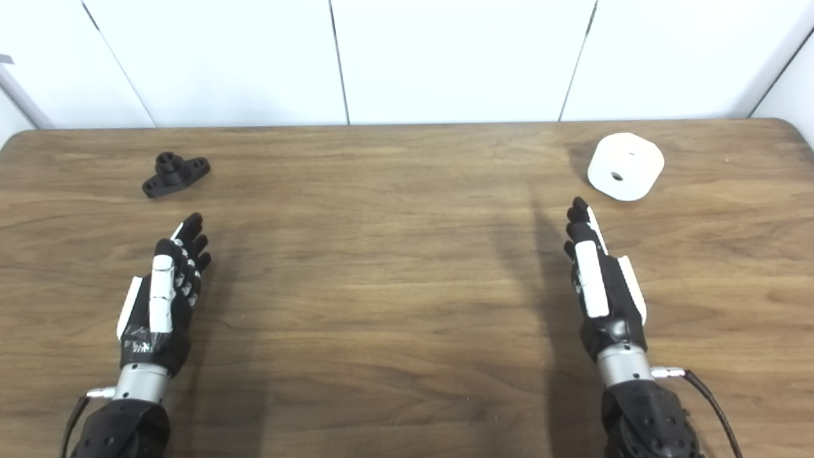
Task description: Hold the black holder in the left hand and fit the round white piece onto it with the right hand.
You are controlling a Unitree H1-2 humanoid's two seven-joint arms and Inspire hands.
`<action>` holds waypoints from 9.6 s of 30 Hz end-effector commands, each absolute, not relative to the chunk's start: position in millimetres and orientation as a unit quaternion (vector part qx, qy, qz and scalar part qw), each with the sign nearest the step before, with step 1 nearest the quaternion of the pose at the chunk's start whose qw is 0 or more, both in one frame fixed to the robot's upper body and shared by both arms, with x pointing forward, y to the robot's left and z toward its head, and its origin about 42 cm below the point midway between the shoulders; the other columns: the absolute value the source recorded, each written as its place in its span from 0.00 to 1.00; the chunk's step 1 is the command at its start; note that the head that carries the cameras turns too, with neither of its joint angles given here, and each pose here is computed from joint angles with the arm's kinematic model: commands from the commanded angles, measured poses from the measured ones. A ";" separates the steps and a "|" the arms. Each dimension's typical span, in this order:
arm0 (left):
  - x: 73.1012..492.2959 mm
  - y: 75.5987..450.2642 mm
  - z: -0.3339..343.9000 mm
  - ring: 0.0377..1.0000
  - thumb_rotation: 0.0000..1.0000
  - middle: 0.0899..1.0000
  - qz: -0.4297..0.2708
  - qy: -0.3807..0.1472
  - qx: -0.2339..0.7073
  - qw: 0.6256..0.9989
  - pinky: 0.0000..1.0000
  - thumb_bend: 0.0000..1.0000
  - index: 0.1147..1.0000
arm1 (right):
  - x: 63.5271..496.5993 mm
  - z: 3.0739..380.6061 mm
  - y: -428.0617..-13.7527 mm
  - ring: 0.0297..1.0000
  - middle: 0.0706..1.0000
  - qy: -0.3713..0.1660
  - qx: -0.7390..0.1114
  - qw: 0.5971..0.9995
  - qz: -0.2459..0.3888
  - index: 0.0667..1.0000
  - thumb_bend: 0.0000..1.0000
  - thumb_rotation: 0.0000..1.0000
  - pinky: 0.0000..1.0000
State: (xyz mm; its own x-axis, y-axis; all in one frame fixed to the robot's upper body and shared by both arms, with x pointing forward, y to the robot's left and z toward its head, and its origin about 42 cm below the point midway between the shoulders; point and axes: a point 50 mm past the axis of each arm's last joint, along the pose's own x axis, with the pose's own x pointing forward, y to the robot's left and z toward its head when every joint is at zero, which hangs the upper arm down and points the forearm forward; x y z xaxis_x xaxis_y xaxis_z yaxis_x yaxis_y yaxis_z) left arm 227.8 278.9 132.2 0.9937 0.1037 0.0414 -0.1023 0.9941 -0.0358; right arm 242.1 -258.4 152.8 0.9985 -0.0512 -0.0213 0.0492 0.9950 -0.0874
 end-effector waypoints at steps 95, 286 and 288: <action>327.5 392.0 212.2 1.00 0.33 0.95 0.202 -0.051 0.379 0.902 1.00 0.88 0.79 | 243.1 128.1 -276.5 1.00 0.99 -0.021 -0.034 0.999 -0.009 1.00 0.66 1.00 1.00; 291.7 189.7 163.6 0.87 0.05 0.74 -0.131 -0.076 0.500 0.853 1.00 0.52 0.42 | 223.8 170.6 -264.3 0.99 0.97 -0.035 -0.053 0.998 -0.028 1.00 0.62 1.00 1.00; 282.3 183.1 163.1 0.87 0.05 0.74 -0.140 -0.077 0.499 0.851 1.00 0.52 0.42 | 223.1 172.8 -263.2 0.99 0.97 -0.035 -0.056 0.997 -0.029 1.00 0.60 1.00 1.00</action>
State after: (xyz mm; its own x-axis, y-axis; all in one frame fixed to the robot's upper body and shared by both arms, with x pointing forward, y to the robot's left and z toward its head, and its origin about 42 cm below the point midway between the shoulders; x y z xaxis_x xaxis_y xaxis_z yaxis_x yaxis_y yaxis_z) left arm 287.1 191.1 153.6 0.9599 -0.2768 -0.0449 0.1760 0.4701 0.8649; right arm 225.8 -264.0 158.9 0.9985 -0.0518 0.0152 0.0531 0.9937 -0.0986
